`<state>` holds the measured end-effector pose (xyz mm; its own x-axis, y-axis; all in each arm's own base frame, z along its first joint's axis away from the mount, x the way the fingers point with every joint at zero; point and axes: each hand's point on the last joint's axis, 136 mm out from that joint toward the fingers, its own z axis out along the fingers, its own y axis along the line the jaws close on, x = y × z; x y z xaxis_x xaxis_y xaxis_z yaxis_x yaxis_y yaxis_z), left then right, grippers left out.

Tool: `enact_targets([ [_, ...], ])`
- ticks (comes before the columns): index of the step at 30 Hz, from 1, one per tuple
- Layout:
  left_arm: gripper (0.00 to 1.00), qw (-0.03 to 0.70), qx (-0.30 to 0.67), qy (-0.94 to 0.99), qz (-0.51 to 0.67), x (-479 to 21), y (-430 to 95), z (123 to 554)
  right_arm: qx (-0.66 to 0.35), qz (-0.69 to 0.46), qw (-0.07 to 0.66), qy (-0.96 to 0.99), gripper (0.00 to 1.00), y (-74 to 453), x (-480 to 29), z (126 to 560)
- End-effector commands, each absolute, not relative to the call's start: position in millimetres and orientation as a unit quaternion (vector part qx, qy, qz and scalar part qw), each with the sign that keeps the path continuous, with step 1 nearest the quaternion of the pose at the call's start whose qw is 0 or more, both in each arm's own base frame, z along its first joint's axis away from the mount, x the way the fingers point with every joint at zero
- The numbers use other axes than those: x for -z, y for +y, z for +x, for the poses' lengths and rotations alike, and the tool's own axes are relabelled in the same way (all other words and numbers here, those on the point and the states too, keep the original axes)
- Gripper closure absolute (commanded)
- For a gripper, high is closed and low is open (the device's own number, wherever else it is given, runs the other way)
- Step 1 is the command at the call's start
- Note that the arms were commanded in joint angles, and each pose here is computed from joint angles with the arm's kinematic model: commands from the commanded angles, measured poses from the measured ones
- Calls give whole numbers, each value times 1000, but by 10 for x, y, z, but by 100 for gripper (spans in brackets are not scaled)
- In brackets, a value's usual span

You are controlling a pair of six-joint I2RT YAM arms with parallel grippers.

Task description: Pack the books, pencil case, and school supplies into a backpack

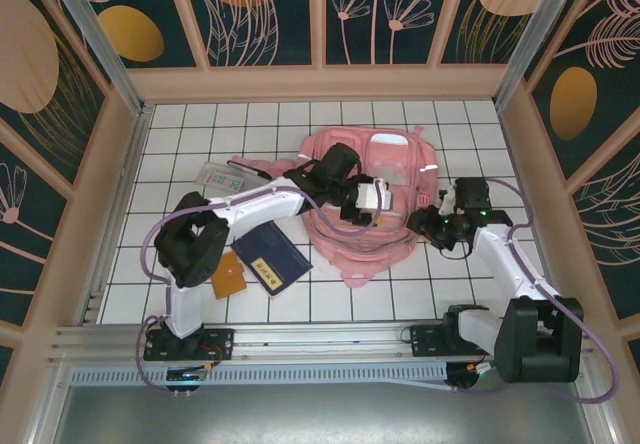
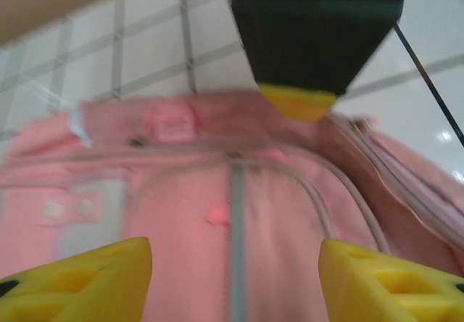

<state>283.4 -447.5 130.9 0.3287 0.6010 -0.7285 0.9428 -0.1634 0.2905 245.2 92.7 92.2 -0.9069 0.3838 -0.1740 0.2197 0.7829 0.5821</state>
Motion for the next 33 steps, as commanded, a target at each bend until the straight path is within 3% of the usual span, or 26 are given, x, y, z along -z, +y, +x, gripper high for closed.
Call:
enact_targets([
  [1, 38, 300, 233, 519, 766, -1034, -4309, 2605, -289, 163, 121, 936, 54, 1048, -863, 2342],
  [7, 29, 306, 193, 548, 754, -815, -4220, 2728, -247, 181, 119, 945, 51, 988, -640, 2256],
  [12, 31, 325, 131, 585, 731, -675, -4184, 3006, -217, 188, 129, 949, 51, 916, -589, 2243],
  [15, 42, 321, 100, 605, 721, -582, -4143, 3129, -224, 181, 132, 948, 58, 977, -591, 2256],
  [19, 93, 331, 115, 616, 705, -669, -4220, 3164, -219, 175, 134, 951, 61, 1025, -575, 2284],
  [20, 100, 332, 125, 615, 704, -705, -4243, 3144, -216, 174, 134, 952, 62, 1023, -571, 2293],
  [28, 100, 348, 191, 606, 689, -1101, -4286, 3029, -173, 157, 147, 961, 62, 946, -597, 2391],
  [33, 100, 354, 228, 620, 662, -1274, -4254, 3098, -190, 122, 139, 964, 53, 1083, -631, 2372],
])
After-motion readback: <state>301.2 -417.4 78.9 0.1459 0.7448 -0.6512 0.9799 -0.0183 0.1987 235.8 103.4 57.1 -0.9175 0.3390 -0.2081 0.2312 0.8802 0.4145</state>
